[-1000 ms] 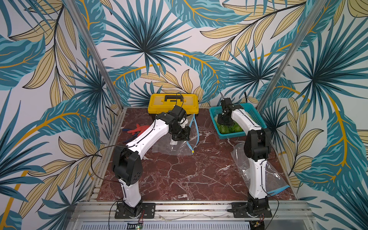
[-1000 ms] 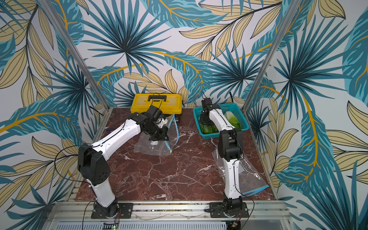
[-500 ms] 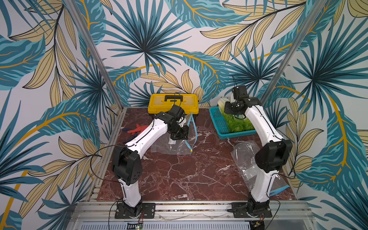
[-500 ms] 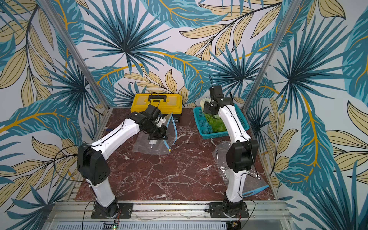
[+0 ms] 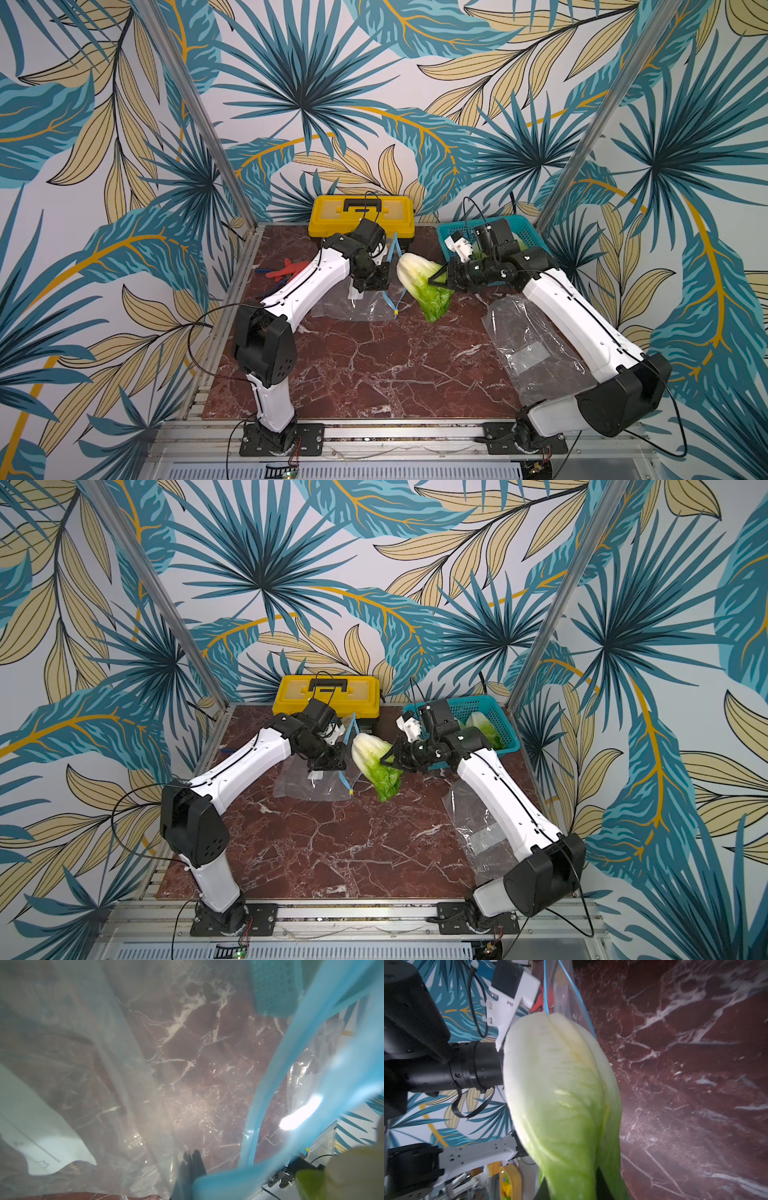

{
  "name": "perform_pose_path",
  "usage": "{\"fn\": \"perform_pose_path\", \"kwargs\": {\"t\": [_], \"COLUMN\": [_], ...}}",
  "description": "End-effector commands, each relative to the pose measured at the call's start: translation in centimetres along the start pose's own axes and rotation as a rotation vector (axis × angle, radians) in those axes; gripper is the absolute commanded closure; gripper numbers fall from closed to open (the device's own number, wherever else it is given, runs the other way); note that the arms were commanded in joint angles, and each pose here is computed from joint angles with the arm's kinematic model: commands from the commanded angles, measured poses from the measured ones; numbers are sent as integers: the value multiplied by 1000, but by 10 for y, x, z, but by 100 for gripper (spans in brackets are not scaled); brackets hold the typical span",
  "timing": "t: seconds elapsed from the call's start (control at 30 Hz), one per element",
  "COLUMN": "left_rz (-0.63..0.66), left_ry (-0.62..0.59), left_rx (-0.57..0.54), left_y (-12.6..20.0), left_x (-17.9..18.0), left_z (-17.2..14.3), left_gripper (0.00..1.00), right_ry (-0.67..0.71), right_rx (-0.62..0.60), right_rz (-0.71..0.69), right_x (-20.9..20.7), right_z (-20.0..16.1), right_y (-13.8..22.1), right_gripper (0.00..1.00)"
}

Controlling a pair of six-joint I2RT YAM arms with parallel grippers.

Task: Put the chinese cabbages into a zipper bag and zip it
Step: Place the Chinese cabbage in the zipper food storage bag.

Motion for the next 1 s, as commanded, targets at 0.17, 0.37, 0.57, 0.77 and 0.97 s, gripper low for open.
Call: {"fn": "perform_pose_path", "kwargs": {"t": [0.17,0.37,0.57,0.77,0.97], "left_rz": [-17,-128,-157,-217,-247], "left_ry": [-276,-462,-503,-545,-614], "left_rx": [-50,-26,-17,3,49], "left_y": [24,29,29,19,6], "left_x": [-42,-70,-72,-97,-109], "left_z": [-11,-38,-45,-42,-56], "left_gripper": [100,100,100,100,100], "right_ry": [-142,-136,-86,-43,-53], "right_rx": [192,168,124,120,194], "right_rz": [49,-46,-195,-211,-123], "right_x": [-19,-40,-59,-47,-43], "right_z": [-21,-15,-20,-20,-12], "right_y": [-24,-36,-34,-52,-73], "right_gripper": [96,96,97,98,98]}}
Point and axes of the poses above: each gripper's point midway between its finger pads, its own y axis back along the fingers, its own x axis along the line the jaws close on, z = x × y, the point moved 5 cm from there along y, back along the fingers, and after that the axes turned 15 degrees about -y, right-handed, at the moved point
